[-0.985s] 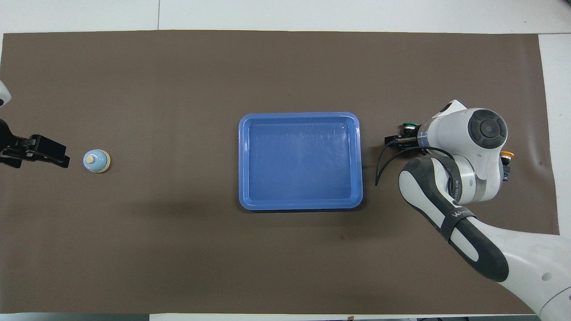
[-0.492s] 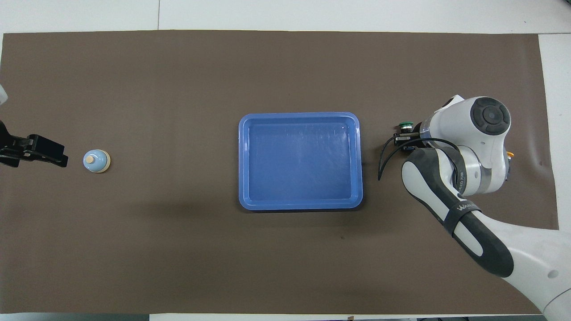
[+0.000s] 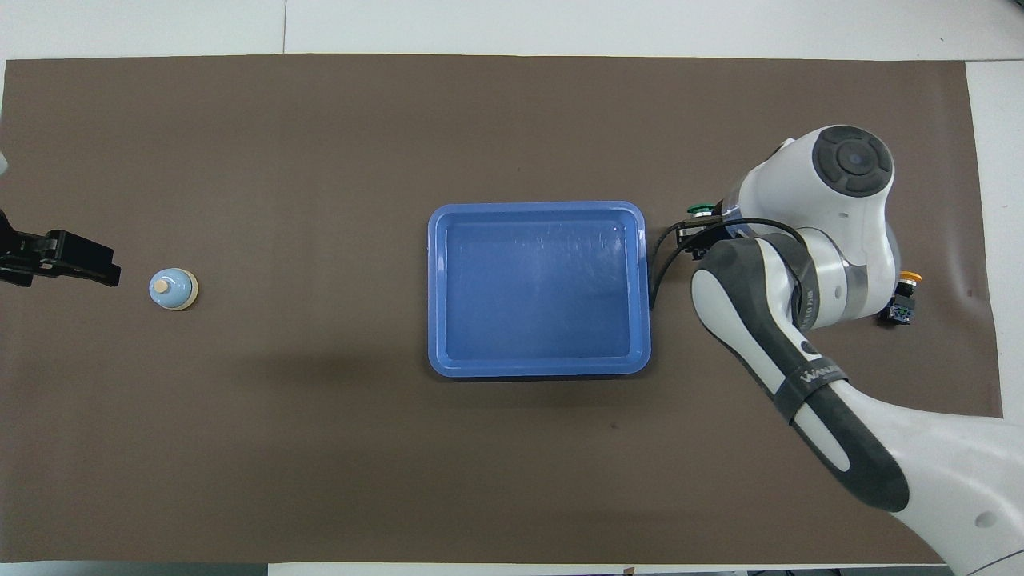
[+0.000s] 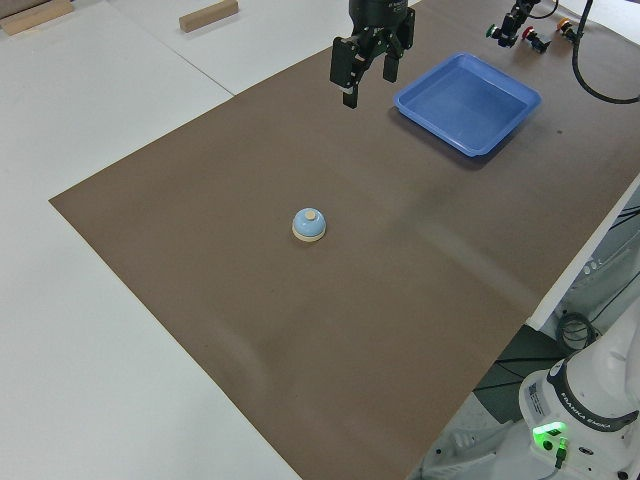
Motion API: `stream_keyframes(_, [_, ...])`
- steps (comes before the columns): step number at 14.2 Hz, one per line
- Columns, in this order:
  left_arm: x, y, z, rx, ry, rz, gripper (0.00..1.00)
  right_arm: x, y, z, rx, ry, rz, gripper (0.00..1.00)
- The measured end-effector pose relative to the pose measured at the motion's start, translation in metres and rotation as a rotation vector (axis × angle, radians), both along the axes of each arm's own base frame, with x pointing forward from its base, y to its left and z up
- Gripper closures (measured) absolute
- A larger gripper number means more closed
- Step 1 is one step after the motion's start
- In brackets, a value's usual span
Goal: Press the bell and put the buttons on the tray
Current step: 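Carry the red button into the blue tray and release it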
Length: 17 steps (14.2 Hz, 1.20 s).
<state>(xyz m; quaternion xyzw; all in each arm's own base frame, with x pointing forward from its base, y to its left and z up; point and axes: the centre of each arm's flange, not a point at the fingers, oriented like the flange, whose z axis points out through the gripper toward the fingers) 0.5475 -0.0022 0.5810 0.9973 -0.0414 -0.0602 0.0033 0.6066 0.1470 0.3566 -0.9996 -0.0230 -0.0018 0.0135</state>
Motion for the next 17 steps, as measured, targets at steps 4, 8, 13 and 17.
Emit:
stream_keyframes(4, [0.0, 0.002, 0.0, 0.0, 0.0, 0.004, 0.0, -0.039, 0.121, -0.002, 0.003, 0.004, -0.04, 0.59])
stream_keyframes(8, [0.0, 0.007, 0.0, 0.0, -0.001, 0.012, 0.0, -0.049, 0.147, -0.037, 0.012, -0.005, -0.065, 0.59])
stream_keyframes(13, [0.0, 0.007, 0.0, 0.0, -0.002, 0.012, 0.0, -0.039, 0.119, -0.051, 0.0, 0.009, -0.135, 0.59])
stream_keyframes(17, [0.0, 0.007, 0.0, 0.0, -0.002, 0.012, 0.0, -0.04, 0.116, -0.055, -0.003, 0.016, -0.192, 0.59])
